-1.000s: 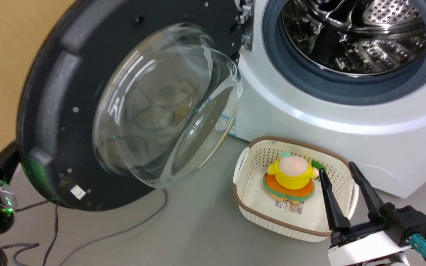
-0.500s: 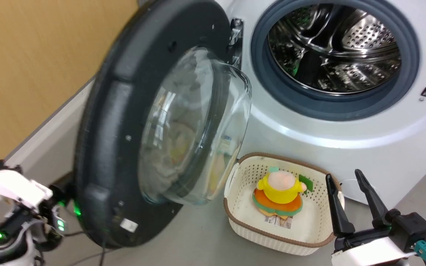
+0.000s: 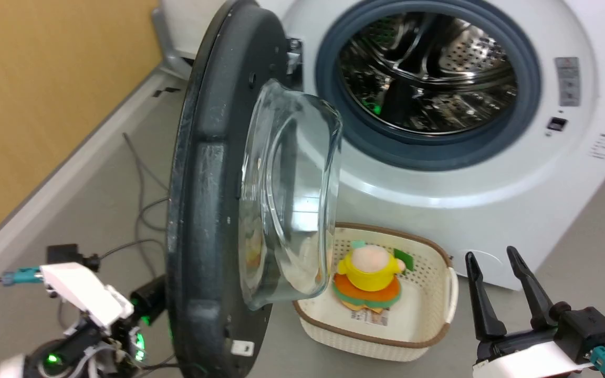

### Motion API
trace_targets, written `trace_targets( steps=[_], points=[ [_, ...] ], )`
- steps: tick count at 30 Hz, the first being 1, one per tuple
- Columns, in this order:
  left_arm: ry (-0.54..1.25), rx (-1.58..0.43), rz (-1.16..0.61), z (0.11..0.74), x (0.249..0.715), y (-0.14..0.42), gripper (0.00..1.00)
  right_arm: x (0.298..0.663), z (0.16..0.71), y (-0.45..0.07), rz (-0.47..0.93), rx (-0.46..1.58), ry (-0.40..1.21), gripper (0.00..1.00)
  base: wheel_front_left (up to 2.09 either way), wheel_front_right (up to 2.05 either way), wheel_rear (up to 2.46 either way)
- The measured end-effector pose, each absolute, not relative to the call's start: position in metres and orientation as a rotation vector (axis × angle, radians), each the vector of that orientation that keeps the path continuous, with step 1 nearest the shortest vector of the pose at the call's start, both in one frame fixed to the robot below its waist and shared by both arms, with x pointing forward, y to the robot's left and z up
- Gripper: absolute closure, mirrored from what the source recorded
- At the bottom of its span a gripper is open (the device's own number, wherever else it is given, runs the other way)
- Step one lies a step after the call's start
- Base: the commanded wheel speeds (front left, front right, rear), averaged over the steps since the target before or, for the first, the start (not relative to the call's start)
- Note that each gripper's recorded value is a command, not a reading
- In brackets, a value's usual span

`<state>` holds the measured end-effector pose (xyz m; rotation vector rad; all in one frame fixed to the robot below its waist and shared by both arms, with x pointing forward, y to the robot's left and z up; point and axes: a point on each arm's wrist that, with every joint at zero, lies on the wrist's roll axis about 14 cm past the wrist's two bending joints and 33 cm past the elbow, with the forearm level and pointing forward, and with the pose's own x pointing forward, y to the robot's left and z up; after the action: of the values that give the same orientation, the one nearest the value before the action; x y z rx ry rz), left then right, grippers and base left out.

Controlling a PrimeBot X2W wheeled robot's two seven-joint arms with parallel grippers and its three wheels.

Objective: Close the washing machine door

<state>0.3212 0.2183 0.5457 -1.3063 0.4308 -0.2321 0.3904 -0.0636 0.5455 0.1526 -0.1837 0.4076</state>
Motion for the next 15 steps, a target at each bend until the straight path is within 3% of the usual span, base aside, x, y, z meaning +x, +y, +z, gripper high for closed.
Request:
trace_targets(
  steps=[15],
  points=[
    [0.609, -1.381, -0.491, 0.534, 0.352, 0.098, 1.00, 0.380, 0.532, -0.123, 0.235, 0.131, -0.157, 0.00, 0.00, 0.00, 0.00]
  ],
)
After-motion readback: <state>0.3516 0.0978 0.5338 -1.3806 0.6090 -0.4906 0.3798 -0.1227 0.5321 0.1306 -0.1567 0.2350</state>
